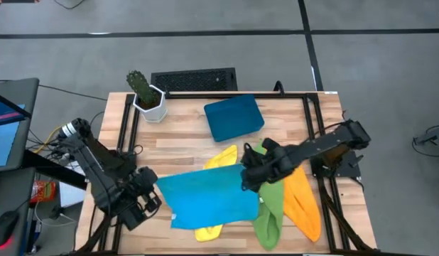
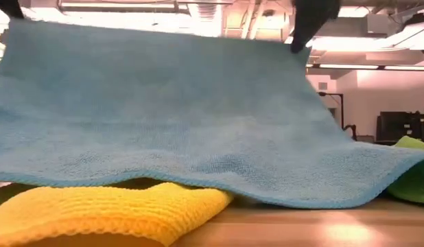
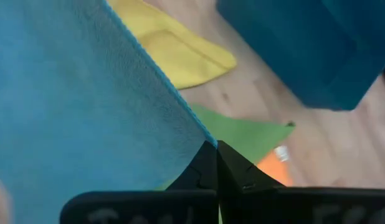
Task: Fold microfiber towels
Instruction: Fold the blue microfiber cloth
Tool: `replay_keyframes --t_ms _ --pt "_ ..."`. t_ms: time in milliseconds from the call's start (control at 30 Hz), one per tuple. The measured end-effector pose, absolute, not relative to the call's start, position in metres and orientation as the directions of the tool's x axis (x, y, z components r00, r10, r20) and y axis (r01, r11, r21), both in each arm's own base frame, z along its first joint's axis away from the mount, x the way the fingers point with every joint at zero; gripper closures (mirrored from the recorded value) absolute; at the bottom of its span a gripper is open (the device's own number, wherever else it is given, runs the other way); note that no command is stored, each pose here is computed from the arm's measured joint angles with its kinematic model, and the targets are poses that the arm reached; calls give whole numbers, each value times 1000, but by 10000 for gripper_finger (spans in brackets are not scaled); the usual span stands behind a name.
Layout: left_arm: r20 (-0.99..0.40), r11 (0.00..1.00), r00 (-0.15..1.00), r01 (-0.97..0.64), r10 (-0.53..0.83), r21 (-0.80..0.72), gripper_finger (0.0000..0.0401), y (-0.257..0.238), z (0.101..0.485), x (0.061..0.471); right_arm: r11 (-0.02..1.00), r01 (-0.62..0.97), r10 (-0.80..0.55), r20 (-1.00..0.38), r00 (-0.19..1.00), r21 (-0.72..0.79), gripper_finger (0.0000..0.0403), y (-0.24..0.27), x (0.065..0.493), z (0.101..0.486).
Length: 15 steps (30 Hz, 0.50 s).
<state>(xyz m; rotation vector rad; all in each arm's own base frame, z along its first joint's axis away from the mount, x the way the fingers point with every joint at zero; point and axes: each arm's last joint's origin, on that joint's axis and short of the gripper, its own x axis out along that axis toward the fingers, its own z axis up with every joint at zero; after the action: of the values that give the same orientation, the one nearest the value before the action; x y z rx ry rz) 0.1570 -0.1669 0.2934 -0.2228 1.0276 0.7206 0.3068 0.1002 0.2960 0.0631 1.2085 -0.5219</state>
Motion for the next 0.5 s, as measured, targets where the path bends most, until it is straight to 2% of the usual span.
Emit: replay_keyframes --t_ms 267,500 --pt "-824 733 288 -647 489 209 401 -131 287 153 858 378 -422 -897 132 -348 391 51 318 269" --pt "-826 741 275 -630 493 232 401 -112 284 143 862 391 -410 -897 167 -321 393 31 318 259"
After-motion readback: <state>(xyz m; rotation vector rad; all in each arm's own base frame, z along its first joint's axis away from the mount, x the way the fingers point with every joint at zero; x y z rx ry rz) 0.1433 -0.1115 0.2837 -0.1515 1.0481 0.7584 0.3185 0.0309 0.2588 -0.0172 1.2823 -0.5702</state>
